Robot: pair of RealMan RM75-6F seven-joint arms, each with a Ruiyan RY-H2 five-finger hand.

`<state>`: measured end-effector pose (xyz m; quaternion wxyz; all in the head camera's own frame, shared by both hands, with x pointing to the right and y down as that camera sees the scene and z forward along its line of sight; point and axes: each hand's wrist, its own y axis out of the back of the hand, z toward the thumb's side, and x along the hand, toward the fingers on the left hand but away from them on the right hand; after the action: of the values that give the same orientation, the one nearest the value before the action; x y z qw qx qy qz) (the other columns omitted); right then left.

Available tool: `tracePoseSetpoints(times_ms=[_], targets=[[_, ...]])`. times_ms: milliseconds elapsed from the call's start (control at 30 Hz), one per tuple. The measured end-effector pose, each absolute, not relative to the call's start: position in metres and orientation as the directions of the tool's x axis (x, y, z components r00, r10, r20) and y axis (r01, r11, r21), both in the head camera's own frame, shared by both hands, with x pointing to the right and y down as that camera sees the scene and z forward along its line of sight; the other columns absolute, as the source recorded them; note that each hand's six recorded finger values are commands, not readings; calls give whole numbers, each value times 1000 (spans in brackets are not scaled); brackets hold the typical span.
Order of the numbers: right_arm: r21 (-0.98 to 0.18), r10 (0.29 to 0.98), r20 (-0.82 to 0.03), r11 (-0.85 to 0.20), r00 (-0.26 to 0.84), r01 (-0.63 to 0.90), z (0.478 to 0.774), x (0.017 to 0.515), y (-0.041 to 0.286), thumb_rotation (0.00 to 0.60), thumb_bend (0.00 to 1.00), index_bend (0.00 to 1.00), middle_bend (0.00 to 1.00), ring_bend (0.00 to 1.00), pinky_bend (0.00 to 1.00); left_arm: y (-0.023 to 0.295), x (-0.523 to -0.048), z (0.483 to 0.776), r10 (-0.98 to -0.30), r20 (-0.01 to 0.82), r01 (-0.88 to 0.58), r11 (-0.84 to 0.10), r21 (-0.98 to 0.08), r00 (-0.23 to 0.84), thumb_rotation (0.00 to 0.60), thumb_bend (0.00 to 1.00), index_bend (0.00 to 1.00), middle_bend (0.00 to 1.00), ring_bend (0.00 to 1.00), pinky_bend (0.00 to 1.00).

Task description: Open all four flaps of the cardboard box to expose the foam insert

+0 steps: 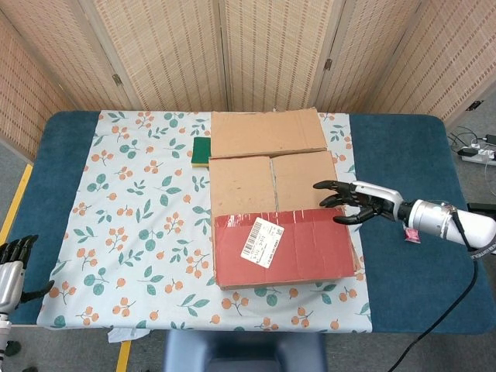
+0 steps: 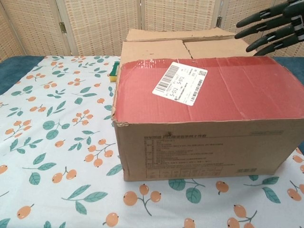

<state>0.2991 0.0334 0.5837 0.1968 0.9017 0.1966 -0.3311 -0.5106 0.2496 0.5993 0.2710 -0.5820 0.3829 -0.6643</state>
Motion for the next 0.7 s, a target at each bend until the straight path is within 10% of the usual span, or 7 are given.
tracePoseSetpoints(times_ms=[700], targets=[[202, 233, -637, -869, 735, 451, 546, 301, 42, 527, 374, 86, 2, 144, 147, 249, -505, 602, -806, 570, -67, -567, -821, -162, 600, 282, 47, 119, 83, 0]])
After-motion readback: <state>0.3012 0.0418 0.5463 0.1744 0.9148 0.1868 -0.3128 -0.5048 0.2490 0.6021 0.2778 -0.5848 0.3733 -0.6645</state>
